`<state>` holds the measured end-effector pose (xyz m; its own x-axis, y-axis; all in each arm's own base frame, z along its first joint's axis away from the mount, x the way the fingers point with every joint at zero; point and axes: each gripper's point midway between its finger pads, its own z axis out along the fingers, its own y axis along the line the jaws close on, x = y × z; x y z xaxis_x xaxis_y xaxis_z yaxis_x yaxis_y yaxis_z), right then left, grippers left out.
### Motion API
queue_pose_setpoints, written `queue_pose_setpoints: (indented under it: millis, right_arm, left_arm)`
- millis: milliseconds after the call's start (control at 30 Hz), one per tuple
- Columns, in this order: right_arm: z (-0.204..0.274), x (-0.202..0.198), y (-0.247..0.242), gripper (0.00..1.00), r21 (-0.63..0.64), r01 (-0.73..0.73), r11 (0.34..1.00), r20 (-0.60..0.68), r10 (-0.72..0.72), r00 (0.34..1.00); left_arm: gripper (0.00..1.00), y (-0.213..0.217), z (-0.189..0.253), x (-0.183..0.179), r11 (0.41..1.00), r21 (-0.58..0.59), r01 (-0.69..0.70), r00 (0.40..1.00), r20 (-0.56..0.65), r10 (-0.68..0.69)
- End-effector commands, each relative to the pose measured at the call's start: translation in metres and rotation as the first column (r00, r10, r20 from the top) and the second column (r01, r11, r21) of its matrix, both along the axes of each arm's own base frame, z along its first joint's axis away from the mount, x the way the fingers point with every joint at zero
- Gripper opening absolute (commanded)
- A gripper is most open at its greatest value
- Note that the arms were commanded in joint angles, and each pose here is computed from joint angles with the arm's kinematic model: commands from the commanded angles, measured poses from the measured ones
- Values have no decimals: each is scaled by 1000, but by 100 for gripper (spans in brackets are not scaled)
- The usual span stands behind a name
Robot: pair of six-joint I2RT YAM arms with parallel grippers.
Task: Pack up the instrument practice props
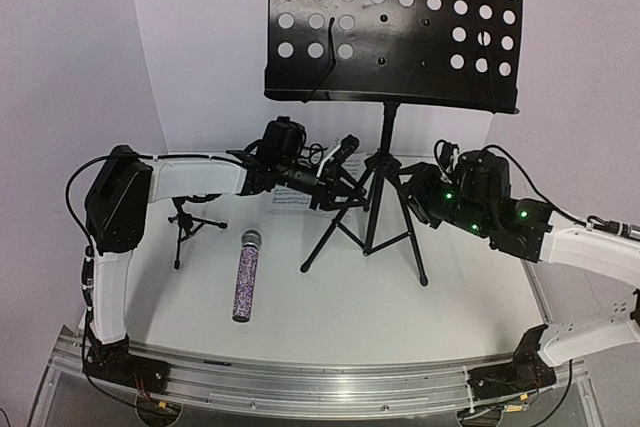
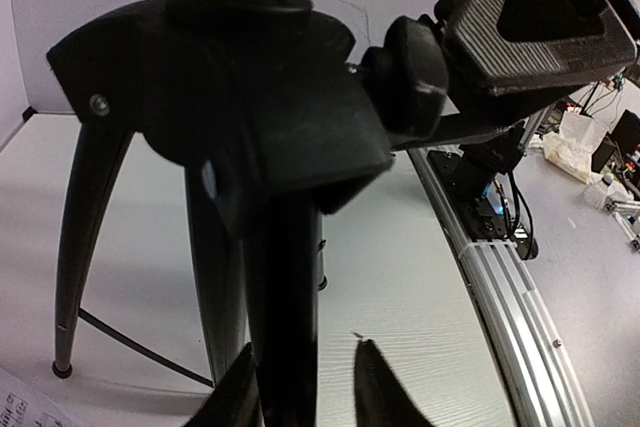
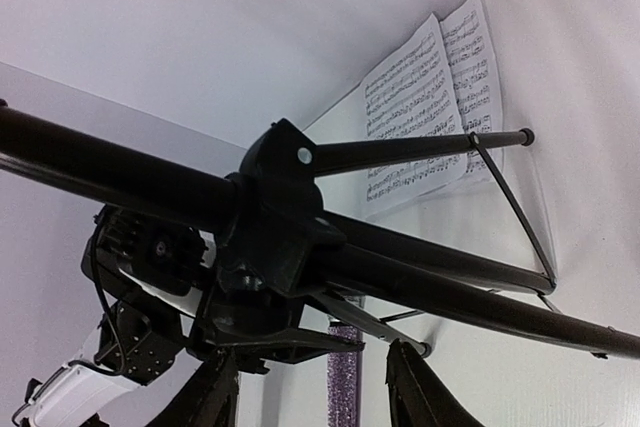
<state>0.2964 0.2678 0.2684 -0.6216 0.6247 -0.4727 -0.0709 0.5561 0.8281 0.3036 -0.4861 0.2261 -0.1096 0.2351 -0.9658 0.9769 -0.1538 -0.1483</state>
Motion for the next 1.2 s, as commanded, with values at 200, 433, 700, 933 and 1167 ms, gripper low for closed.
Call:
queue_pose_setpoints:
  millis: [200, 433, 700, 933, 1167]
  right_arm:
    - [53, 12, -1, 48, 128, 63, 990, 98, -76, 992]
    - [41, 12, 2, 44, 179, 74, 981, 24, -80, 997]
    - [50, 11, -4, 43, 189, 111, 976, 38, -121, 992]
    - [43, 13, -24, 42, 163, 198, 967, 42, -207, 977]
    - [41, 15, -11, 45, 175, 163, 971, 4, -166, 986]
  left_arm:
    - [0, -11, 4, -6, 995, -5, -98, 988, -117, 96]
    - [0, -27, -2, 6, 948, 16, -318, 936, -154, 317]
    - [0, -29, -14, -3, 928, 32, -371, 907, -203, 369]
    - [0, -24, -17, -24, 927, 6, -375, 915, -160, 371]
    - [0, -27, -19, -32, 926, -18, -376, 912, -181, 367]
